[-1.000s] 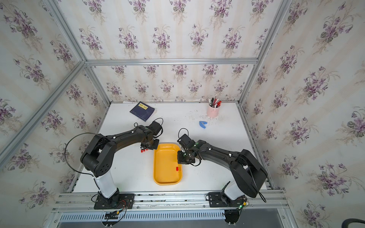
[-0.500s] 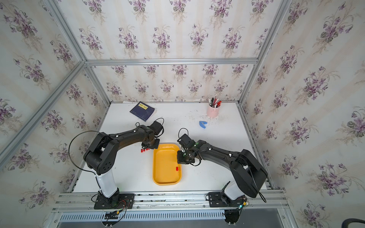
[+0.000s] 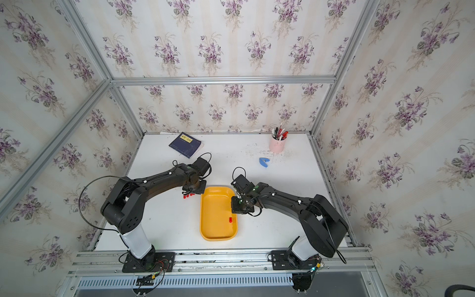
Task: Take the screw protection sleeves out of the storage box
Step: Place the screw protection sleeve at the center of the board, then pick up the screw protection sleeve from the storage box.
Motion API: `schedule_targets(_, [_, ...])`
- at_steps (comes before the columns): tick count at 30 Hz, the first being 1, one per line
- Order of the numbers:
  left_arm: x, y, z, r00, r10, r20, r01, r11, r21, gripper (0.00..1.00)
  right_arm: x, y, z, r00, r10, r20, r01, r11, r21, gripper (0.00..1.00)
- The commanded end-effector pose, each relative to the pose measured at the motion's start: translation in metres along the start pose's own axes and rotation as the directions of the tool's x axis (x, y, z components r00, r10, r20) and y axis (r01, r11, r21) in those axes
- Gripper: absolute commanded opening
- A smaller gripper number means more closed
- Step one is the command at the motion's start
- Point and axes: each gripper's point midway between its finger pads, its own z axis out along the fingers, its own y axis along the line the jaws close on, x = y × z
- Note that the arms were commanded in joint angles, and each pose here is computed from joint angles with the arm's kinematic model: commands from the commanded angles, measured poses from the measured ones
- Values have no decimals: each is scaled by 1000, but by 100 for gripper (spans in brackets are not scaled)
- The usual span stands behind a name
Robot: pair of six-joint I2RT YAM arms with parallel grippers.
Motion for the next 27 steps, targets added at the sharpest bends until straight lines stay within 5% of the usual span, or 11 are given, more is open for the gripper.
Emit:
schedule_targets(1, [1, 3, -6, 1000, -15, 3, 15, 1000, -1, 30, 4, -6, 1, 1000, 5, -8, -5, 1000, 26, 0])
schedule_targets(9, [-7, 2, -43, 996, -60, 69, 57, 997, 51, 30, -1, -5, 0, 1000, 17, 13, -17, 1000, 24, 0])
schedule_targets(18, [1, -28, -141, 981, -100, 169, 60, 972, 226, 32, -6, -6, -8, 996, 58, 65, -60, 998, 32, 0])
schedule_targets(27, [55, -111, -135, 987, -154, -54, 162, 885, 436, 32, -14, -9, -15, 986, 106, 130, -111, 993, 34, 0])
